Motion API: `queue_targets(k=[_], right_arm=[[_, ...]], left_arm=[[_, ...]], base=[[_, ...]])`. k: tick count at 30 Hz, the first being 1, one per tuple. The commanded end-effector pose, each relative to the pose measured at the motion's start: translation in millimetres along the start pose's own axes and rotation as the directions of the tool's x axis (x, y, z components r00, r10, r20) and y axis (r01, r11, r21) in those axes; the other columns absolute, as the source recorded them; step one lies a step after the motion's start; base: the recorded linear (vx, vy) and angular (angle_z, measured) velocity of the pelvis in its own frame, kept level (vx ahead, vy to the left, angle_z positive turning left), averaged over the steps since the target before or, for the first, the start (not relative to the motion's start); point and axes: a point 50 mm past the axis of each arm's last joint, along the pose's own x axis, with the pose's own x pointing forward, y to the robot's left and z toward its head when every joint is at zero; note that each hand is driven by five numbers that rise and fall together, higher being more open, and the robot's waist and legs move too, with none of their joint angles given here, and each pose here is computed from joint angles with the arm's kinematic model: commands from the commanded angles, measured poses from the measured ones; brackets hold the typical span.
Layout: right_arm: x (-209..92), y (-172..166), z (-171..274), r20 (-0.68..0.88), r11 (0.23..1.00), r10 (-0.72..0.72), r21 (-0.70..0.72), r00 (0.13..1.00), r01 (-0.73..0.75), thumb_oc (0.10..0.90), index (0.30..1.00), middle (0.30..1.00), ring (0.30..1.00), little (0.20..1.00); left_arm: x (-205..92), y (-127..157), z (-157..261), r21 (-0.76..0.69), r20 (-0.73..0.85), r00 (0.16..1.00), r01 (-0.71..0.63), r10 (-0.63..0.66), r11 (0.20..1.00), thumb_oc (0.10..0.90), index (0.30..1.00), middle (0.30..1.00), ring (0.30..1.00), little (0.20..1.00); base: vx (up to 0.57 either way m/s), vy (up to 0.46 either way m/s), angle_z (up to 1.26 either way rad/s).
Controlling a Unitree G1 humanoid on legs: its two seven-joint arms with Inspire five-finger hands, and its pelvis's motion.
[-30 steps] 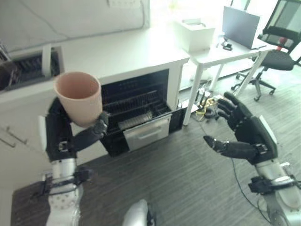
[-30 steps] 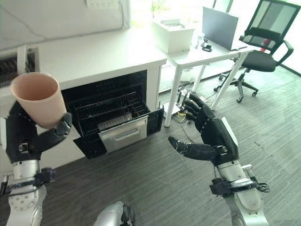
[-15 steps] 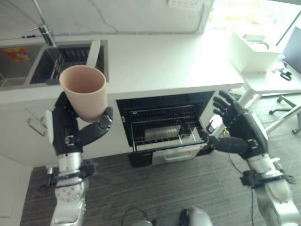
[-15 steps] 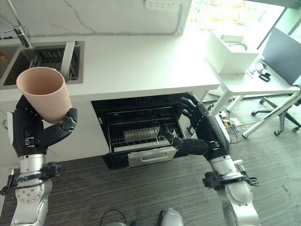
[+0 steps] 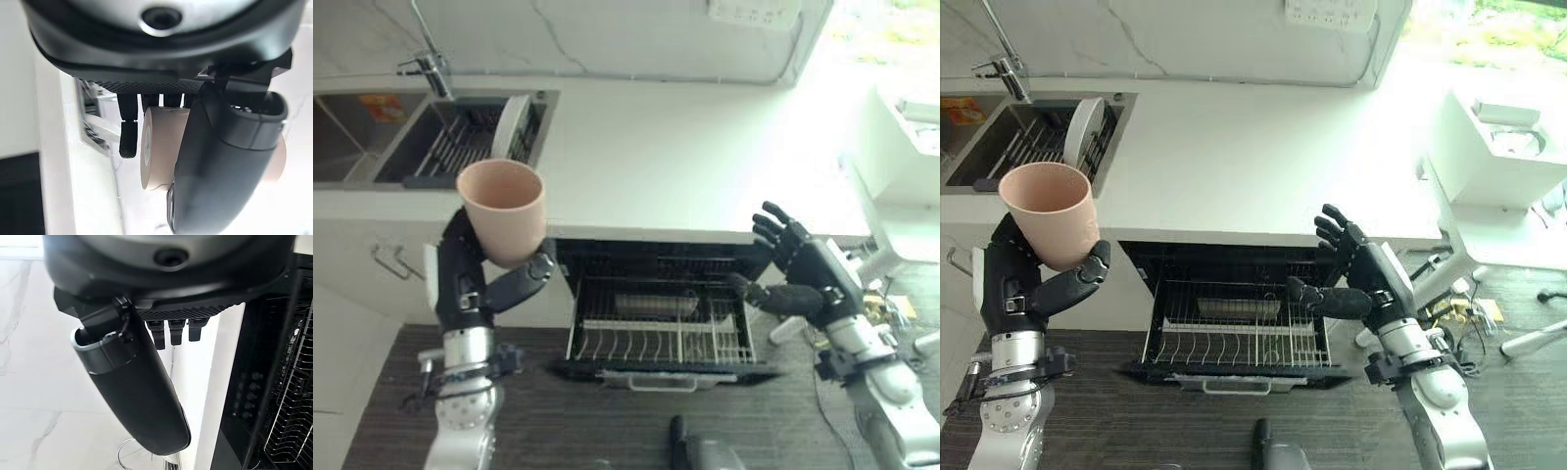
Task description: Place the dishes in the dishwasher.
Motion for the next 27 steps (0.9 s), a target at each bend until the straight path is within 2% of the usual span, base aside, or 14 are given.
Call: queue_targets(k=[1,5,13,22,24,27], right_arm=[[-3.9,-6.7,43.5,0.222,1.000,0.011,-0.023,0.975,-0.006,0.800,0.900,0.900,0.900,0.900],[-4.5,-7.6,38.6,0.198,1.000,0.028,-0.012,0.980,-0.026,0.800,0.900,0.900,0.900,0.900],[9.6,15.4,35.8,0.243,0.953,0.155,0.219,0.957,-0.210,0.800,0.900,0.900,0.900,0.900],[33.2,53.4,46.4,0.382,0.782,0.258,0.456,0.887,-0.424,0.800,0.900,0.900,0.900,0.900],[38.8,59.6,45.2,0.400,0.745,0.237,0.511,0.885,-0.430,0.800,0.900,0.900,0.900,0.900],[49.0,69.8,44.0,0.414,0.706,0.191,0.572,0.890,-0.418,0.800,0.900,0.900,0.900,0.900]], left_arm=[[16.8,1.7,46.2,-0.053,0.291,0.956,0.059,-0.041,0.997,0.400,0.300,0.300,0.300,0.300],[11.4,2.5,42.3,-0.036,0.287,0.956,0.076,-0.062,0.996,0.400,0.300,0.300,0.300,0.300],[18.2,-16.9,36.3,0.064,0.324,0.941,0.086,-0.102,0.994,0.400,0.300,0.300,0.300,0.300],[26.6,-54.4,30.6,0.159,0.377,0.905,0.148,-0.198,0.976,0.400,0.300,0.300,0.300,0.300],[28.1,-62.0,30.2,0.152,0.417,0.894,0.113,-0.167,0.982,0.400,0.300,0.300,0.300,0.300],[27.7,-77.2,24.2,0.158,0.408,0.892,0.139,-0.193,0.978,0.400,0.300,0.300,0.300,0.300]], base=[[0.02,-0.186,0.65],[0.03,-0.020,0.40],[0.04,0.053,0.09],[-0.02,0.026,0.02],[-0.01,0.005,-0.02],[0.00,-0.010,-0.12]])
